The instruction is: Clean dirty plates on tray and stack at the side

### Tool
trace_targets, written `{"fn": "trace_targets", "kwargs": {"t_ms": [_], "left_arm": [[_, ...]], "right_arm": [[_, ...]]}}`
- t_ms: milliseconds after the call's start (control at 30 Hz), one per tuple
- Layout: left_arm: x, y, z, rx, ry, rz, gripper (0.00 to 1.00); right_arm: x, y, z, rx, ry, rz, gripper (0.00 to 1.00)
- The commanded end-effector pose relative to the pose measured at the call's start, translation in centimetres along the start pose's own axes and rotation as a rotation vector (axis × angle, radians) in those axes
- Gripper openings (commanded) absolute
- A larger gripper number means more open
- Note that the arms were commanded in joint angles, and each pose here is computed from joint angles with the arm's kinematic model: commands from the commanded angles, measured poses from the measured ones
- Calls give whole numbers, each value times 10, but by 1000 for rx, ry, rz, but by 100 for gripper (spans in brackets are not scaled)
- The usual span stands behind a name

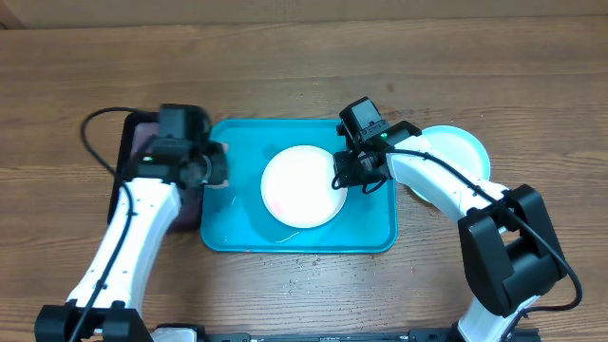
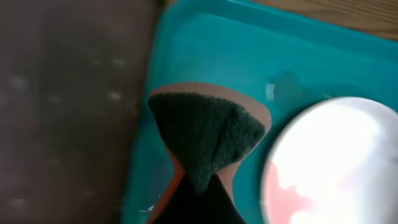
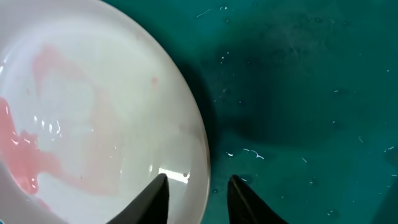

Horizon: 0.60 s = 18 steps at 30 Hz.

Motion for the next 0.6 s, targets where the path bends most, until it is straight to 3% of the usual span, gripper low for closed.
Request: {"fn": "trace_targets", "kwargs": {"t_ms": [0,267,467,533,567], "left_arm": [[26,12,-2,-20,43,88,4],[58,10,25,43,89,83,4],[67,4,53,95,126,87,4],[70,1,58,109,138,87,11],[71,1,59,113,145,87,25]], "right_arm": [[4,6,-6,-24,12,0,36],[4,-5,19,57,38,8,36],[1,-8,27,73,31,11,17],[2,-6,27,66,34,10,11],[2,-5,27,63,35,9,8]]}}
Point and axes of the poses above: each gripper's point midway between its finger pads, its own z axis out along the fingers, its own x axis along the line the jaws close on, y = z × x, the point moved 2 cm from there along -z, back along the fingers, and after that the axes turned 1 degree about z, right-handed, at the moved point
